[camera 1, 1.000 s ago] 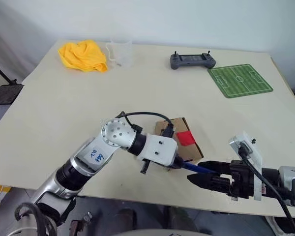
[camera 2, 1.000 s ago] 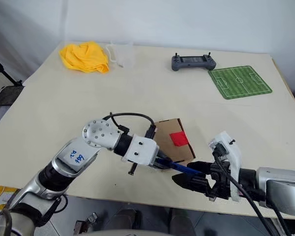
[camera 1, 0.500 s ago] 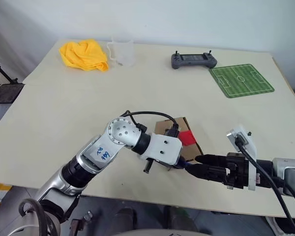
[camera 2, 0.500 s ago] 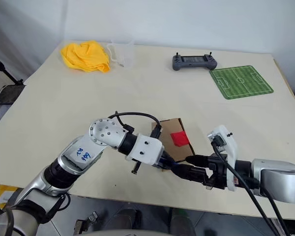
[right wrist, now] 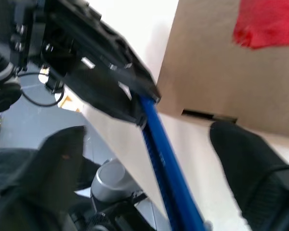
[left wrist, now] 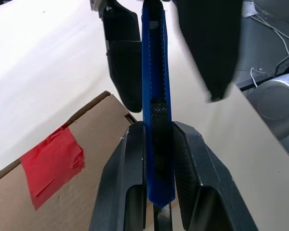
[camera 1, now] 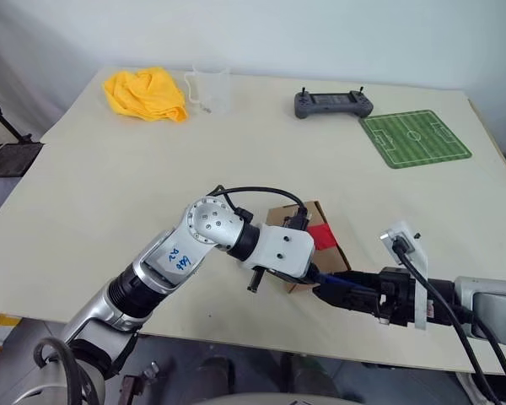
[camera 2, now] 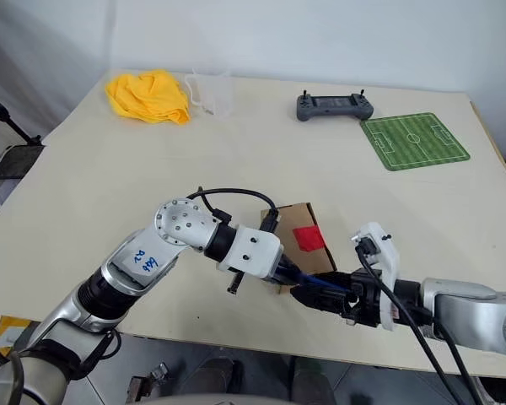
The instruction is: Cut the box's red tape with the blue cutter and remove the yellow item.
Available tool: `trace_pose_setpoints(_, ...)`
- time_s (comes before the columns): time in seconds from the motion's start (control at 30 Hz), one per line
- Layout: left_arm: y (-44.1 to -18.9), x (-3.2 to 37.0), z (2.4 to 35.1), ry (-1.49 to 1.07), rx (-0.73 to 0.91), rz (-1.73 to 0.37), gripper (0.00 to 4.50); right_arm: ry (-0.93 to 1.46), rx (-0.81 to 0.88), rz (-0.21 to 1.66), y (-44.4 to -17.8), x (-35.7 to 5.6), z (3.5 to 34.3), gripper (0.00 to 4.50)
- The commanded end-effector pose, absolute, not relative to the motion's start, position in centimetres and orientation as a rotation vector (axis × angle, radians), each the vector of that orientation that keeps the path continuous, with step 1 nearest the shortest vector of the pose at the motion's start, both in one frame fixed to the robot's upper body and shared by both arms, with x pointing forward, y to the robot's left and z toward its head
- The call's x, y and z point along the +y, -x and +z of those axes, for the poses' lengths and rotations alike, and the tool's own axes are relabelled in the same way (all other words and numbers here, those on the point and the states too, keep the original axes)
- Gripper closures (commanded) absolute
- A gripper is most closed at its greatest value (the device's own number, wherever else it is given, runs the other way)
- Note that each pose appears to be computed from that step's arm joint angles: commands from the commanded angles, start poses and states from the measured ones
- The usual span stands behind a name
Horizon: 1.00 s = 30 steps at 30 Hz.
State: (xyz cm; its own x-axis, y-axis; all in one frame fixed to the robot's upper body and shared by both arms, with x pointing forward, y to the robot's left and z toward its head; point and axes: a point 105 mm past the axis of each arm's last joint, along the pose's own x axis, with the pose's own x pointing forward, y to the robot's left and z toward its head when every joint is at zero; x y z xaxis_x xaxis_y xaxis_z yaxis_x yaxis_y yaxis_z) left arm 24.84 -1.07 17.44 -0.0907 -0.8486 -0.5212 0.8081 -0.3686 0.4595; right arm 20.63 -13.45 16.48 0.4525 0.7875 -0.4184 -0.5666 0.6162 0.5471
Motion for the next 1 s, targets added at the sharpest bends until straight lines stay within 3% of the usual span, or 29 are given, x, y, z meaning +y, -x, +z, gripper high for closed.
trace_pose_setpoints(0.03, -24.4, -1.4, 18.2, -0.901, -0.107, -1.740, 4.05, -0.376, 0.690, 0.871, -20.6, -13.1, 16.8, 1.60)
trace_pose_setpoints(0.3, -24.5, -1.4, 18.3, -0.946, -0.123, -1.724, 4.05, -0.384, 0.730, 0.890, -20.1, -13.0, 16.2, 4.39)
trace_pose_setpoints(0.5, -24.5, -1.5, 18.4, -0.934, -0.134, -1.731, 4.05, -0.402, 0.749, 0.889, -19.9, -13.2, 15.8, 4.40)
trace_pose_setpoints(0.73, -24.3, -0.9, 20.9, -0.699, -0.184, -1.744, 1.92, -0.371, 0.744, 0.937, -20.2, -14.2, 17.2, 4.40)
trace_pose_setpoints(0.9, -23.1, 2.4, 21.9, -0.595, -0.122, -1.850, 0.47, -0.354, 0.723, 0.996, -19.5, -15.0, 18.8, 4.40)
trace_pose_setpoints(1.0, -22.6, 6.7, 21.8, -0.487, 0.010, -1.873, 0.45, -0.349, 0.674, 1.029, -18.6, -15.4, 20.1, 4.40)
